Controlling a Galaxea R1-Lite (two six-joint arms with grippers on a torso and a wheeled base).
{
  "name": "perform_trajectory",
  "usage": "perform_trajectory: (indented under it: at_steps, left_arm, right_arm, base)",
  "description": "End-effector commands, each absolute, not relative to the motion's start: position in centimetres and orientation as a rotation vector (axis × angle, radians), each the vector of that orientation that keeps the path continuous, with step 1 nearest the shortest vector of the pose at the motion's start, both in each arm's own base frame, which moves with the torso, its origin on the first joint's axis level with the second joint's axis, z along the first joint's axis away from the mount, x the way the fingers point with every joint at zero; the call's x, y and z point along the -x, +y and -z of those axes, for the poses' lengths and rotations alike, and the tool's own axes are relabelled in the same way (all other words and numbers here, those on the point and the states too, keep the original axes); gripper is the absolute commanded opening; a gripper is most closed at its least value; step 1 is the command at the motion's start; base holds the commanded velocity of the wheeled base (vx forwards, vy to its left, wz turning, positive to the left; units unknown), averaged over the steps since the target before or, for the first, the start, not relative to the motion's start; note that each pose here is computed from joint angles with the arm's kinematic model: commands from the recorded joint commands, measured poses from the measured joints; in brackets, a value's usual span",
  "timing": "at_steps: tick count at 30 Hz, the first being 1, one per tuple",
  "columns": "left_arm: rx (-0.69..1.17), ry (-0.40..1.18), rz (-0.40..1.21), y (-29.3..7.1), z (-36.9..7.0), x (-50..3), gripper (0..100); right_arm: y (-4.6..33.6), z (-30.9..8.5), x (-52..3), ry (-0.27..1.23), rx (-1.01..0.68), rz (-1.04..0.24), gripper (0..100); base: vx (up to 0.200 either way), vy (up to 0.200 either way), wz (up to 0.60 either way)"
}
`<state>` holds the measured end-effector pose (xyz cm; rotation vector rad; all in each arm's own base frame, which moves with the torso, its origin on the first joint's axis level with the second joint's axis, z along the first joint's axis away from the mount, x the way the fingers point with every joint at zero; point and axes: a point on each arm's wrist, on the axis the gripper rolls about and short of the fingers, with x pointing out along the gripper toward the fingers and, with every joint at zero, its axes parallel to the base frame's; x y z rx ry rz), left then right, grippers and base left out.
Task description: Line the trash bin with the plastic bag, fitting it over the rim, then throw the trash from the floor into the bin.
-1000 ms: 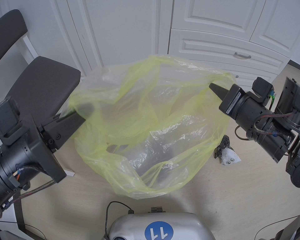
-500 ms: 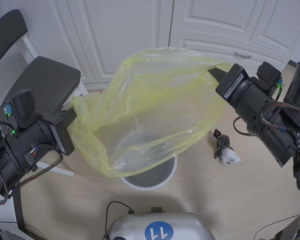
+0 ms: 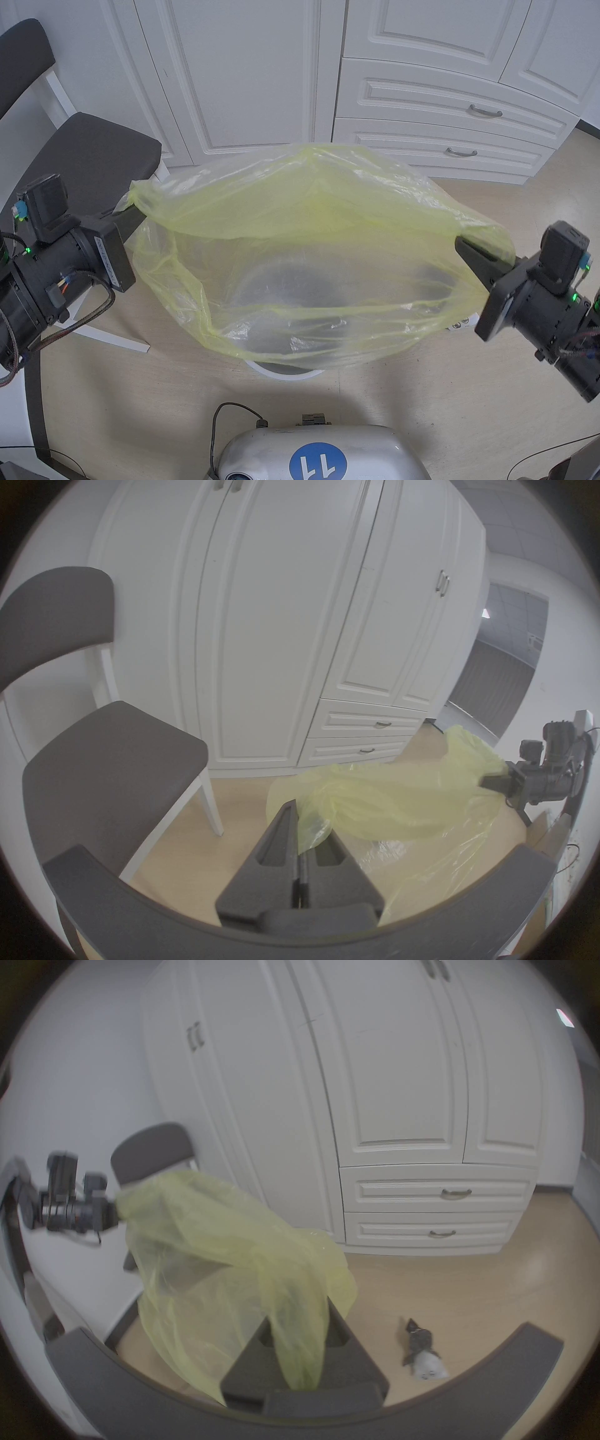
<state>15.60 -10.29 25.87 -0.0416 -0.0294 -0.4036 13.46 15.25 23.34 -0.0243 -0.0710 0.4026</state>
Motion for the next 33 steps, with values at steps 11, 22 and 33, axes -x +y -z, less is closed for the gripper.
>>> perform_trajectory:
  at_steps: [11,22,33]
  left_arm:
    - [0.046,-0.027,0.395,-8.9,-25.7,-16.3,0]
    - [0.021,0.024,0.446,-8.8,-24.4,-16.4,0]
    - [0.011,0.062,0.481,-9.1,-23.6,-16.8,0]
  right_arm:
    - [12.3,-20.3,-13.5,-0.004,0.223,-0.306,0]
    - [11.8,-18.6,-14.5,0.058,0.317,-0.259,0]
    - [11.5,-17.6,-15.1,0.1,0.378,-0.234,0]
  base:
    - [0.0,0.0,0.0]
    - [0.0,0.0,0.0]
    - [0.0,0.0,0.0]
